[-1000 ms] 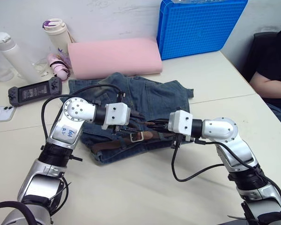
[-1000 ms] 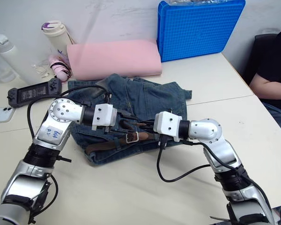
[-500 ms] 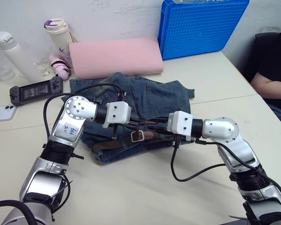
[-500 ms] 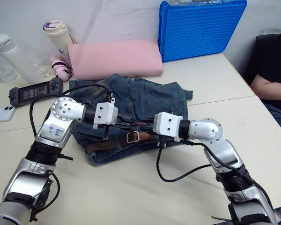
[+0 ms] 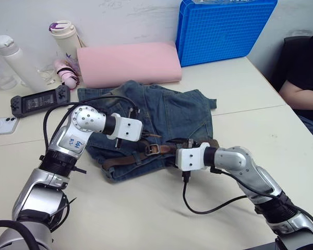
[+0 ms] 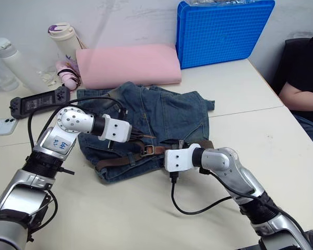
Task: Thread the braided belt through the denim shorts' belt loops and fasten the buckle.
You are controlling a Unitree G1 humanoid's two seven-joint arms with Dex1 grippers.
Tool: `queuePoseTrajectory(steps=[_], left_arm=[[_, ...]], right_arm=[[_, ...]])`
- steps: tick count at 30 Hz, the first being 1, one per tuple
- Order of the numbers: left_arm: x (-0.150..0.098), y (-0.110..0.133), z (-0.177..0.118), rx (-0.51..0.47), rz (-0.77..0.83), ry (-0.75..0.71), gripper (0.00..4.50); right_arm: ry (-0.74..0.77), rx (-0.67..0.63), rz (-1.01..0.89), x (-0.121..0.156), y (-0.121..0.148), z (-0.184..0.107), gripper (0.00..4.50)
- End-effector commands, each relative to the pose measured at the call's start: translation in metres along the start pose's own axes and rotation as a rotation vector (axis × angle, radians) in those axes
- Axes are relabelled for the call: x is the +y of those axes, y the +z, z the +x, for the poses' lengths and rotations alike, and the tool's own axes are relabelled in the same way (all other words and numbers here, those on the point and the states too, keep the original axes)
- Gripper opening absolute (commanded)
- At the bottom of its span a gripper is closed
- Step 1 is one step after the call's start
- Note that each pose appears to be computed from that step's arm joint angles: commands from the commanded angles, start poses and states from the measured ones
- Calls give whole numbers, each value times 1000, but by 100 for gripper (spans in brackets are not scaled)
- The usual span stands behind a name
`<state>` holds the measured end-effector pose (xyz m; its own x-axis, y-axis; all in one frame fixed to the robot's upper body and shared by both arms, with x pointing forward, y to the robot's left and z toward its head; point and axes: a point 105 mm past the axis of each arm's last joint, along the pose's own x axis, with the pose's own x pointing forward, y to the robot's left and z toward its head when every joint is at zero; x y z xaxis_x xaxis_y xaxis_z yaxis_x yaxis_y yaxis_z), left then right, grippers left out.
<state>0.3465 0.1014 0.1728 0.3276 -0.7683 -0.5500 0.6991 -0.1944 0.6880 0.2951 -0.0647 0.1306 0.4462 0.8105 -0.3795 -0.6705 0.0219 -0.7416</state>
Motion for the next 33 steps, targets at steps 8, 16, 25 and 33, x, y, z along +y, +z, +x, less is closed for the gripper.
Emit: queuePoseTrajectory(steps=[8, 16, 25, 33], left_arm=[[8, 1, 1, 11, 37, 10, 0], [2, -7, 0, 48, 56, -48, 0], [-6, -10, -1, 66, 67, -137, 0], [-11, -9, -4, 67, 55, -181, 0]], right_arm=[[-110, 43, -167, -17, 1, 12, 336], [-114, 27, -166, -10, 1, 22, 170], [-266, 47, -135, -24, -1, 17, 2], [-318, 85, -110, -31, -7, 14, 2]])
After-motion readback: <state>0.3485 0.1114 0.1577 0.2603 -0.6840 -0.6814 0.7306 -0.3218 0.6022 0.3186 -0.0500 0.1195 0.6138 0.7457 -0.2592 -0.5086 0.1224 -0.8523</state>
